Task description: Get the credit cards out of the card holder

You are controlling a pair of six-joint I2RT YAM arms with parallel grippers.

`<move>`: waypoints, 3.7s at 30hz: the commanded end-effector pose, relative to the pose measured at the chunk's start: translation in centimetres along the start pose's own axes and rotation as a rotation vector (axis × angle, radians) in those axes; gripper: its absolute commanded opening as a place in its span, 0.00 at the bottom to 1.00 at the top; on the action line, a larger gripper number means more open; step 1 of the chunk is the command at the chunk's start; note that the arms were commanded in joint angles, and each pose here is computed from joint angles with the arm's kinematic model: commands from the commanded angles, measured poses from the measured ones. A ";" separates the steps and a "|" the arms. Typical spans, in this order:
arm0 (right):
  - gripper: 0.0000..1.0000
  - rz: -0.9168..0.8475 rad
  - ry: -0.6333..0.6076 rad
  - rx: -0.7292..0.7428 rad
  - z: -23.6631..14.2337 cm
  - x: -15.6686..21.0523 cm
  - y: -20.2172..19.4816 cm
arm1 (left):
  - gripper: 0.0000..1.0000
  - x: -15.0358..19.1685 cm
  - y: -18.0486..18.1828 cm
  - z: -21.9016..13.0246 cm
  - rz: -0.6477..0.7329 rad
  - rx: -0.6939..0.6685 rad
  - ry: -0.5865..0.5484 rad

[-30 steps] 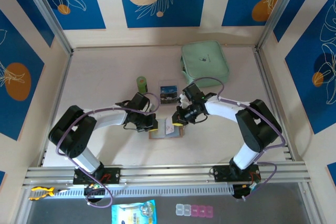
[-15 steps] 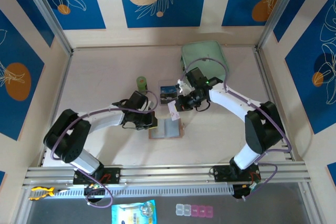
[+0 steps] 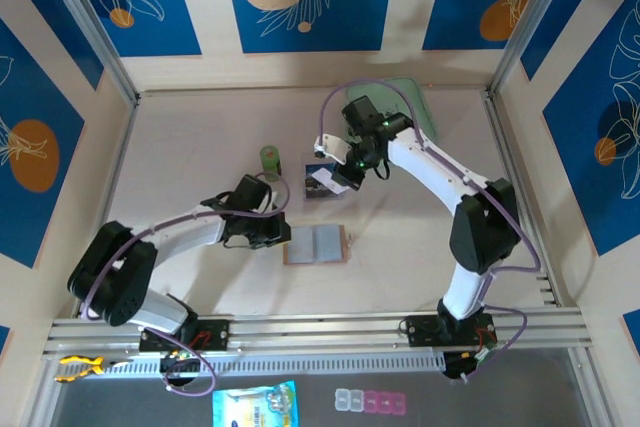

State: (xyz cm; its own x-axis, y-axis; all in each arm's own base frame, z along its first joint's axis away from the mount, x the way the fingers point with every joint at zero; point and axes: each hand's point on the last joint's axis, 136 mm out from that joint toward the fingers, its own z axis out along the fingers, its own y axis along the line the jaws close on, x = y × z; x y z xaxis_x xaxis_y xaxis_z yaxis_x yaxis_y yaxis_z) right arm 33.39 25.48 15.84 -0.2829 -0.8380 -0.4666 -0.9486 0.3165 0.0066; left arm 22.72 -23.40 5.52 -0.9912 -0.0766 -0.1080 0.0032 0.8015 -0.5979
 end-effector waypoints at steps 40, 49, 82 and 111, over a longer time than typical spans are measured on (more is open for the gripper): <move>0.23 -0.245 0.074 0.050 5.3 -3.3 -11.9 | 0.08 0.4 5.2 -2.6 -0.120 -0.071 -0.043; 0.24 -0.207 0.023 0.114 5.9 -4.7 -12.7 | 0.08 0.6 5.3 -2.4 -0.123 -0.059 -0.038; 0.31 -0.094 0.006 0.226 5.1 -3.8 -15.2 | 0.09 0.6 4.7 -2.2 -0.129 -0.011 -0.040; 0.31 -0.030 -0.097 0.235 2.4 -5.1 -12.5 | 0.09 -0.1 3.3 -1.8 -0.127 0.052 -0.047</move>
State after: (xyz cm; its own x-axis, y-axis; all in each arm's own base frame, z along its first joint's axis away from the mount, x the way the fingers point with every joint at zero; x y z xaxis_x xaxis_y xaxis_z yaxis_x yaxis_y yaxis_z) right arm 48.18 25.44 12.28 -0.2246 -0.8589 -0.4602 -0.9045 0.3594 -0.2293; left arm 22.26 -19.00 4.67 -0.9767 -0.2014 -0.0740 -0.1144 0.7805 -0.6147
